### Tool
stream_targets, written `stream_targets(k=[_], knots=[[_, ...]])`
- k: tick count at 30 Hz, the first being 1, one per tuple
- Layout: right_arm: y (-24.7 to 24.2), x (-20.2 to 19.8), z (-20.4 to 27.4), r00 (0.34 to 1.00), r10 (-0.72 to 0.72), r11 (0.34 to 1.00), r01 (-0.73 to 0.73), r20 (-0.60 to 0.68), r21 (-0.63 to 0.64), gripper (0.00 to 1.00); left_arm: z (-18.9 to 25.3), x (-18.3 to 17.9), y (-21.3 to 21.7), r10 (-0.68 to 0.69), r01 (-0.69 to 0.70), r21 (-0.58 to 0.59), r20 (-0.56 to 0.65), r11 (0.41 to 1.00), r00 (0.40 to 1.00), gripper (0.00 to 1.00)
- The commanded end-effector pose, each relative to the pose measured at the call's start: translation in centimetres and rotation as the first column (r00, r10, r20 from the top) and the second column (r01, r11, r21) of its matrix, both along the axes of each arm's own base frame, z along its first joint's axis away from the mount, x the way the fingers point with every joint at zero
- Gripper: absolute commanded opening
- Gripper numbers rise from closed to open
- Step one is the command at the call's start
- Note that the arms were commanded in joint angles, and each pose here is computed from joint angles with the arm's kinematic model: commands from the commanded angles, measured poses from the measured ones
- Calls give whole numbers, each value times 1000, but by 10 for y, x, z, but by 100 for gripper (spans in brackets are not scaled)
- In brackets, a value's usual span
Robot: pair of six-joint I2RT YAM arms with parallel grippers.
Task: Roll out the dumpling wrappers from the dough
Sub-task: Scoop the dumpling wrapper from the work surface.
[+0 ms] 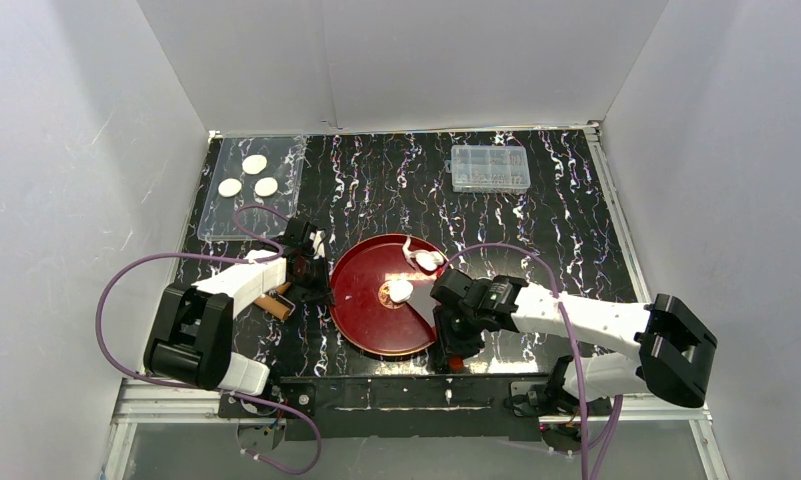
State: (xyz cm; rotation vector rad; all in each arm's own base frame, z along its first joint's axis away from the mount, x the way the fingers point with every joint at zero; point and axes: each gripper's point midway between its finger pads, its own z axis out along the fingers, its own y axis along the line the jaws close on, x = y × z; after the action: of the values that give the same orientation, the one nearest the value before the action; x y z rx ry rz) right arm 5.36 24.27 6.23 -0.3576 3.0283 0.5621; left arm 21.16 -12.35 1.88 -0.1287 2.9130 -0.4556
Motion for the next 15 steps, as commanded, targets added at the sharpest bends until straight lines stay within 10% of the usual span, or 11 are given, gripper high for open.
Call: stream_targets(k=[1, 15], knots=[[1, 18, -2, 999, -20, 1000, 19, 44, 8, 1, 4, -12, 0, -27, 27, -13, -13, 1000, 1000, 0], [4, -13, 14, 985, 158, 985, -152, -74, 76, 1, 5, -10, 1, -22, 22, -6, -9, 1000, 1000, 0]])
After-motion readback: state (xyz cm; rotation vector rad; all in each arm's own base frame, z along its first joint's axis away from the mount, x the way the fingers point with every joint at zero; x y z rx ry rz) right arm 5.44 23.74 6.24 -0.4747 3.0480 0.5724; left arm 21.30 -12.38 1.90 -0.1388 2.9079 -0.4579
